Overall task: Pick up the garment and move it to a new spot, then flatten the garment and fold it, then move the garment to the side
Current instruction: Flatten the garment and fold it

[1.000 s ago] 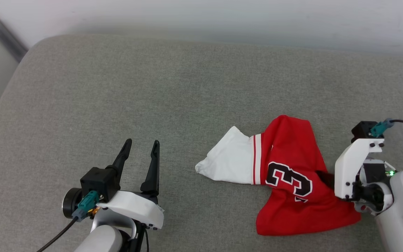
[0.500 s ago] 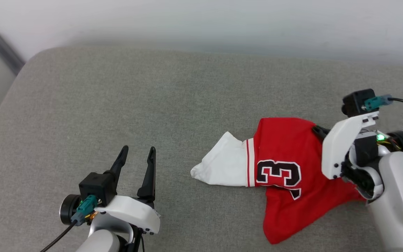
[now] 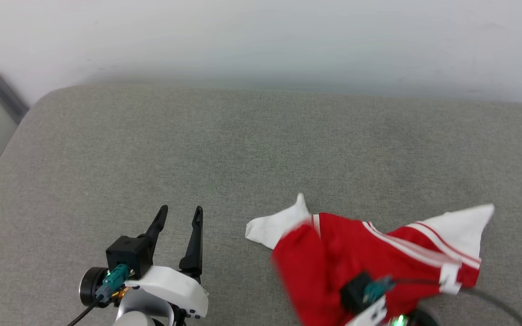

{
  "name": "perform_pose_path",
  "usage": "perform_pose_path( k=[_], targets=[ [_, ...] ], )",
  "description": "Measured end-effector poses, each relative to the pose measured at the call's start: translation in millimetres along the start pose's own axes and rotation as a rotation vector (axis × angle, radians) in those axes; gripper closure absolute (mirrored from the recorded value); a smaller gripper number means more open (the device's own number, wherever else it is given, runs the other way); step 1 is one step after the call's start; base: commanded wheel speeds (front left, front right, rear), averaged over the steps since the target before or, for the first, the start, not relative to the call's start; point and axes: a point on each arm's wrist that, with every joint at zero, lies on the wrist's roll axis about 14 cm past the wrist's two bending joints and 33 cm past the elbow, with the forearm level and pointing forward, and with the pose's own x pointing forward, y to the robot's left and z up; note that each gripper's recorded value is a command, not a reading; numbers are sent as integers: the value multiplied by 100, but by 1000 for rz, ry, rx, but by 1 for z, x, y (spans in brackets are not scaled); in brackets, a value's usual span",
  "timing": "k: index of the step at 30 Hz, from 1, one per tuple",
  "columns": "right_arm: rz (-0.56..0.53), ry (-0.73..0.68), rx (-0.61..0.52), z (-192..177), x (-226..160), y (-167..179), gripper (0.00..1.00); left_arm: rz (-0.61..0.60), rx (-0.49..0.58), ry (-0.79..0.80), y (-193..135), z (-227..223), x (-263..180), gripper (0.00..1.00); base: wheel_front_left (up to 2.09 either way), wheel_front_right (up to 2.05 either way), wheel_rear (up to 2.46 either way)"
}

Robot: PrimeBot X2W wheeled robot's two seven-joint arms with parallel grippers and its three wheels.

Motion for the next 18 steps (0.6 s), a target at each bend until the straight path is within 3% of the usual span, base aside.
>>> perform_pose_path(
  k=[3, 4, 5, 6, 9, 18],
  targets=[
    [67, 103, 66, -44, 0, 30, 100, 1, -2, -1, 0, 1, -3, 0, 0, 0, 0],
    [79, 117, 95, -53, 0, 35, 88, 4, -4, 2, 1, 0, -4, 0, 0, 0, 0],
    [73, 128, 107, -60, 0, 35, 59, 6, -4, 4, 1, -1, -5, 0, 0, 0, 0],
    [58, 126, 108, -64, 0, 33, 2, 6, -3, 4, 1, -1, -6, 0, 0, 0, 0],
    [23, 34, 128, -51, 0, 25, 0, 9, 0, 4, 1, 0, -7, 0, 0, 0, 0],
    [-88, -478, 108, 45, -34, -1, 0, 24, 12, 2, 7, 3, -13, 0, 0, 0, 0]
  ],
)
